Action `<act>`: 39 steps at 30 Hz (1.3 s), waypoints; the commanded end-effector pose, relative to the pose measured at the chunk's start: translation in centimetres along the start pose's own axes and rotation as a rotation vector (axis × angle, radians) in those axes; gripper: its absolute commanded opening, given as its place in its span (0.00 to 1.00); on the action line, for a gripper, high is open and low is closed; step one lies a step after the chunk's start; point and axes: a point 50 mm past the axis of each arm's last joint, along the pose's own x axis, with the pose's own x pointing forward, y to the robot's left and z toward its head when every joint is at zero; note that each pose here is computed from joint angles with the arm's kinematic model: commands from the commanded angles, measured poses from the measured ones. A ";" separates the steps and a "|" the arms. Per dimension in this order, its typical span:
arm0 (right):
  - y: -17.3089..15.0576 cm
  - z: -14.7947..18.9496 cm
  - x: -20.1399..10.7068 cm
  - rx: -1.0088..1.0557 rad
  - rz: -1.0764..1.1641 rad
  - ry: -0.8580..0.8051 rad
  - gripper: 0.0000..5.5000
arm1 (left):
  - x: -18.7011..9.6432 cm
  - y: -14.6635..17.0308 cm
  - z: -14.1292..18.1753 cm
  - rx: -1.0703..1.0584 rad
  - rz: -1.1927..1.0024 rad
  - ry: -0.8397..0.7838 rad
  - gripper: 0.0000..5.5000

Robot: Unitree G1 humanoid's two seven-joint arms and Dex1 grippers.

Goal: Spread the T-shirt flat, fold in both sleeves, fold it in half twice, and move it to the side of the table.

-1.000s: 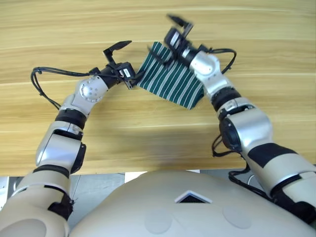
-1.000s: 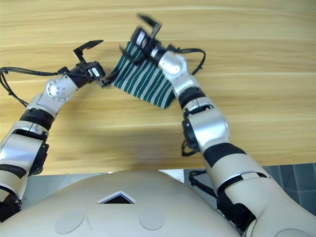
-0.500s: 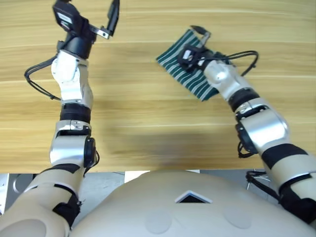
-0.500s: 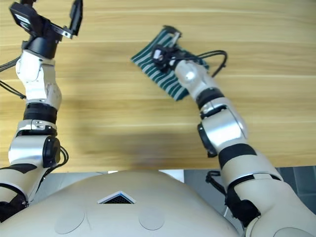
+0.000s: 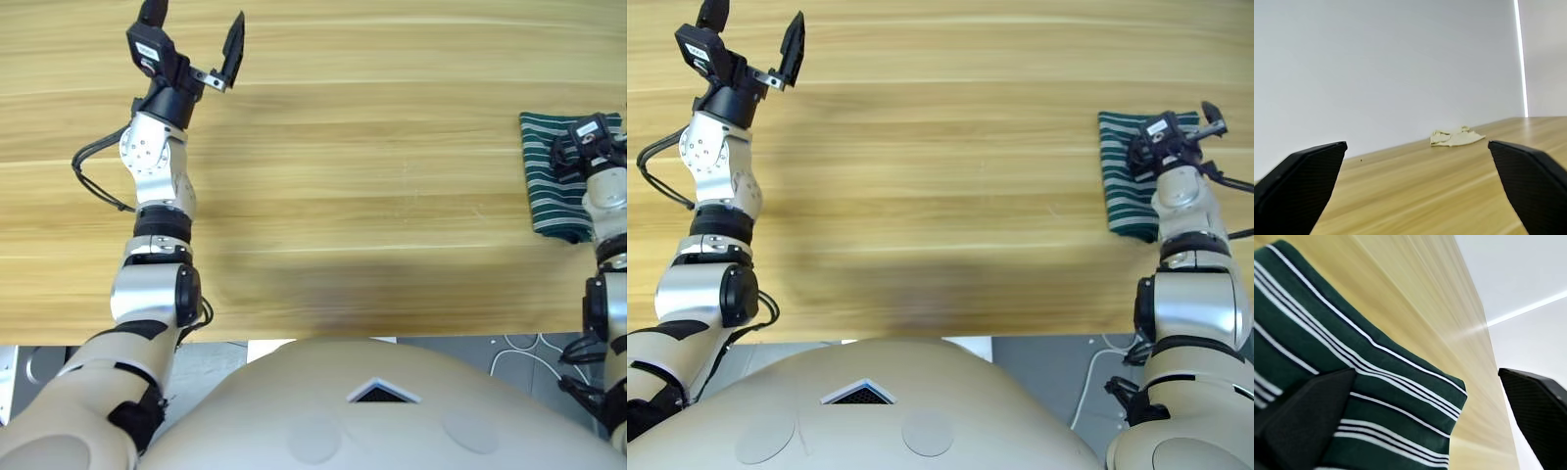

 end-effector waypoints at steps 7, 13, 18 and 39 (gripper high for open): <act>-5.2 8.2 0.0 0.451 -0.251 -0.533 0.98 | 0.0 -0.3 -3.7 -0.153 0.109 0.233 0.98; -3.4 15.9 -0.7 0.872 -0.097 -0.926 0.98 | 0.9 -0.7 -5.1 -0.458 0.255 0.317 0.98; 4.7 18.7 0.4 0.959 0.111 -0.775 0.98 | 0.0 -2.2 -6.1 -0.452 0.257 0.336 0.98; 9.8 15.7 2.0 0.902 0.169 -0.213 0.98 | -0.7 -1.4 -7.1 -0.110 0.444 0.564 0.98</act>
